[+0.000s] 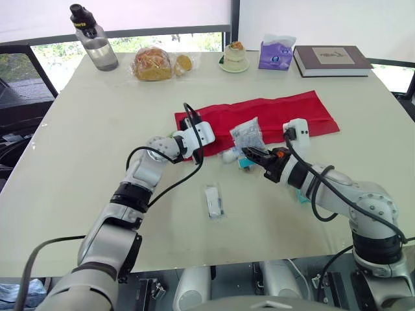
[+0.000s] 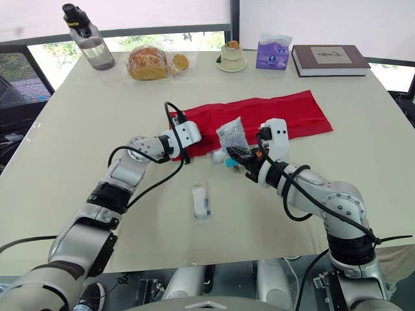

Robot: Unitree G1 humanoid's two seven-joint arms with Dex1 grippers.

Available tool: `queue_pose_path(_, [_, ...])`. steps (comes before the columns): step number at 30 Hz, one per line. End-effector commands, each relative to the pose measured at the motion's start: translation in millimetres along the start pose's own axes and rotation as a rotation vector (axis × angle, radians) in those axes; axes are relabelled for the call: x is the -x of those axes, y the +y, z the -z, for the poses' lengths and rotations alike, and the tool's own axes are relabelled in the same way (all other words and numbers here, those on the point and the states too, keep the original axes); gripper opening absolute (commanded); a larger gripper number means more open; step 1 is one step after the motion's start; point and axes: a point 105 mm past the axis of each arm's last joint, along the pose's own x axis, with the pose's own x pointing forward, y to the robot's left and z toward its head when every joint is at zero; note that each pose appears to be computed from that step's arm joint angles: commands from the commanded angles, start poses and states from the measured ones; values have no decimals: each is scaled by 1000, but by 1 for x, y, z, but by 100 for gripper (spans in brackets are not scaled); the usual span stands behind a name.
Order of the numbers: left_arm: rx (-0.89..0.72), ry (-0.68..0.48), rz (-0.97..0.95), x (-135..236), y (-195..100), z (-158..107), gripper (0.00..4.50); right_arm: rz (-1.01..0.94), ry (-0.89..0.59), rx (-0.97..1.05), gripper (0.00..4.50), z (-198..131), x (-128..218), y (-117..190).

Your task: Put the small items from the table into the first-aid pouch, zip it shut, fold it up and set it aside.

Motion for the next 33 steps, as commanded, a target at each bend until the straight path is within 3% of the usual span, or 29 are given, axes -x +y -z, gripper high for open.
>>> queue_pose_path(1, [-17, -50, -20, 5, 9, -15, 11, -26, -12, 0, 15, -3, 0, 6])
queue_pose_path(13, [-10, -131, -9, 8, 5, -26, 11, -19, 97, -268, 15, 24, -42, -6])
queue_pose_path(19, [-9, -128, -20, 12, 3, -21, 11, -24, 132, -416, 15, 28, -54, -4])
queue_pose_path(33, [30, -89, -142, 21, 23, -10, 11, 13, 207, -557, 15, 33, -72, 4])
